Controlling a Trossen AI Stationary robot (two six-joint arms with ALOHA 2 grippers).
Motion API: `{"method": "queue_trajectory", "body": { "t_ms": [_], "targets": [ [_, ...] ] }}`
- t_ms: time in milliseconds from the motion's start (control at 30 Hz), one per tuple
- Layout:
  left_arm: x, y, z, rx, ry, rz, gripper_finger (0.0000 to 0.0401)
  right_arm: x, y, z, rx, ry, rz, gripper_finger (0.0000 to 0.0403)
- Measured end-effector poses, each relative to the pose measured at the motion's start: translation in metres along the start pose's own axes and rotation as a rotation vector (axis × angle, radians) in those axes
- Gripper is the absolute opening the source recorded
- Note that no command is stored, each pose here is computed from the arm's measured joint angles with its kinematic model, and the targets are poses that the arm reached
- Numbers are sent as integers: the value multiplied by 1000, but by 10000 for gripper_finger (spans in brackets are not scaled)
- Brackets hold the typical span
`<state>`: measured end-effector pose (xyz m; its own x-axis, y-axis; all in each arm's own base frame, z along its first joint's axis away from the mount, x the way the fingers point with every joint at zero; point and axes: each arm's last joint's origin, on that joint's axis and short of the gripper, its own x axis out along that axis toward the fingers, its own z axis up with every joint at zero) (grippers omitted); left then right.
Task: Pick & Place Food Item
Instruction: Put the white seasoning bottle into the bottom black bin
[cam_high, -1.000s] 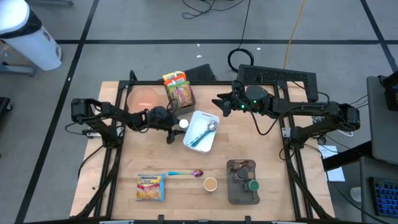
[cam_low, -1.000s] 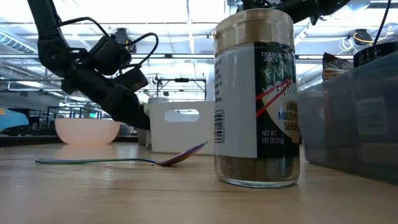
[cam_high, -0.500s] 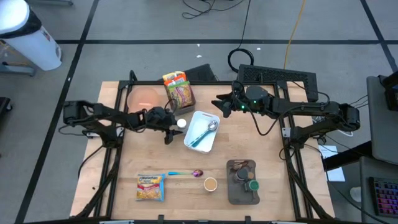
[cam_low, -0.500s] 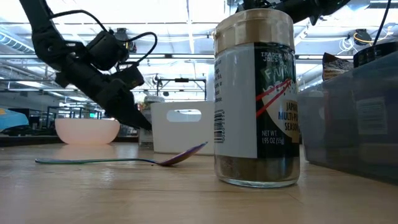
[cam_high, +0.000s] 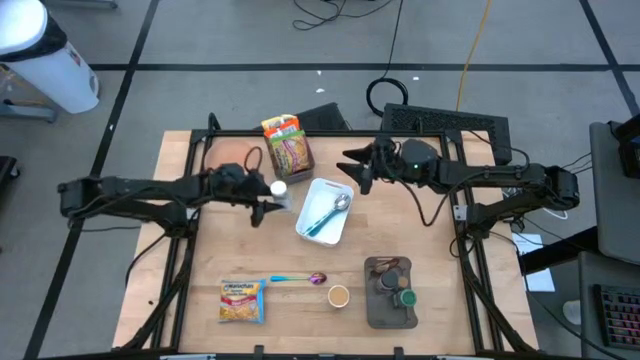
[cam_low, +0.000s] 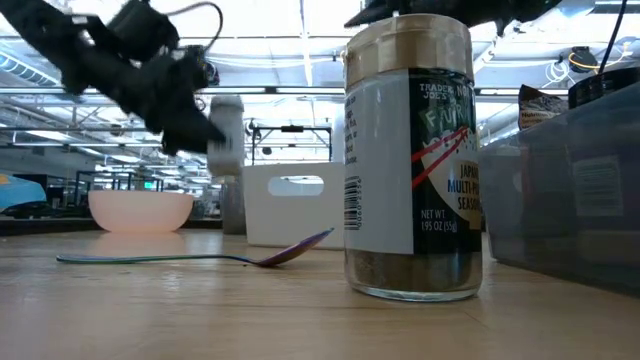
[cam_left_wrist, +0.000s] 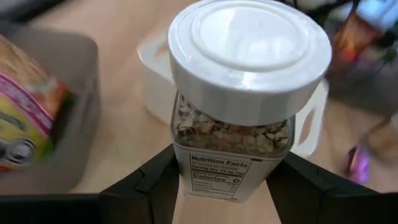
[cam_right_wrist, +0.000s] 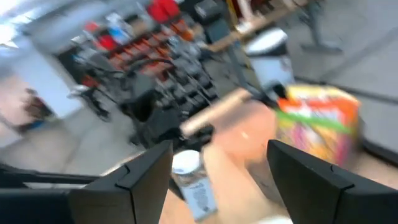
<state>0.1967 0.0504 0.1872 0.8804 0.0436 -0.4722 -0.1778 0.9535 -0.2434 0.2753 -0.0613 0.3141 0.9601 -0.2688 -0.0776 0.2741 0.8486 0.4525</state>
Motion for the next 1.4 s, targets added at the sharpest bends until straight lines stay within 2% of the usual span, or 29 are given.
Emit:
{"method": "queue_trajectory", "body": {
  "t_ms": [100, 167, 267, 400, 567, 633, 700, 800, 967, 1133, 1200, 1400],
  "targets": [
    [-17, -7, 23, -6, -15, 26, 208, -1, 6, 9, -18, -74, 101, 254],
    [-29, -15, 44, 40, 8, 57, 208, -1, 10, 15, -37, -91, 137, 254],
    [-43, -28, 76, 113, 69, 103, 208, -1, 20, 29, -128, -42, 173, 254],
    [-52, -43, 124, 109, 115, 109, 208, -7, 37, 57, -298, 71, 183, 254],
    [-38, -60, 176, 108, 222, 139, 208, -18, 52, 82, -474, 226, 188, 254],
    [-26, -67, 192, 124, 274, 149, 208, -24, 54, 81, -542, 309, 186, 254],
    [-12, -75, 206, 140, 302, 138, 208, -26, 58, 82, -584, 315, 201, 254],
    [10, -87, 218, 154, 369, 121, 208, -27, 59, 80, -591, 333, 207, 254],
    [38, -106, 237, 163, 392, 90, 208, -30, 59, 77, -611, 363, 213, 254],
    [55, -117, 250, 152, 422, 88, 208, -30, 62, 73, -610, 389, 232, 254],
    [60, -118, 253, 149, 430, 84, 208, -31, 65, 73, -604, 393, 272, 254],
    [70, -119, 254, 143, 469, 83, 208, -26, 63, 68, -577, 429, 280, 254]
  ]
}}
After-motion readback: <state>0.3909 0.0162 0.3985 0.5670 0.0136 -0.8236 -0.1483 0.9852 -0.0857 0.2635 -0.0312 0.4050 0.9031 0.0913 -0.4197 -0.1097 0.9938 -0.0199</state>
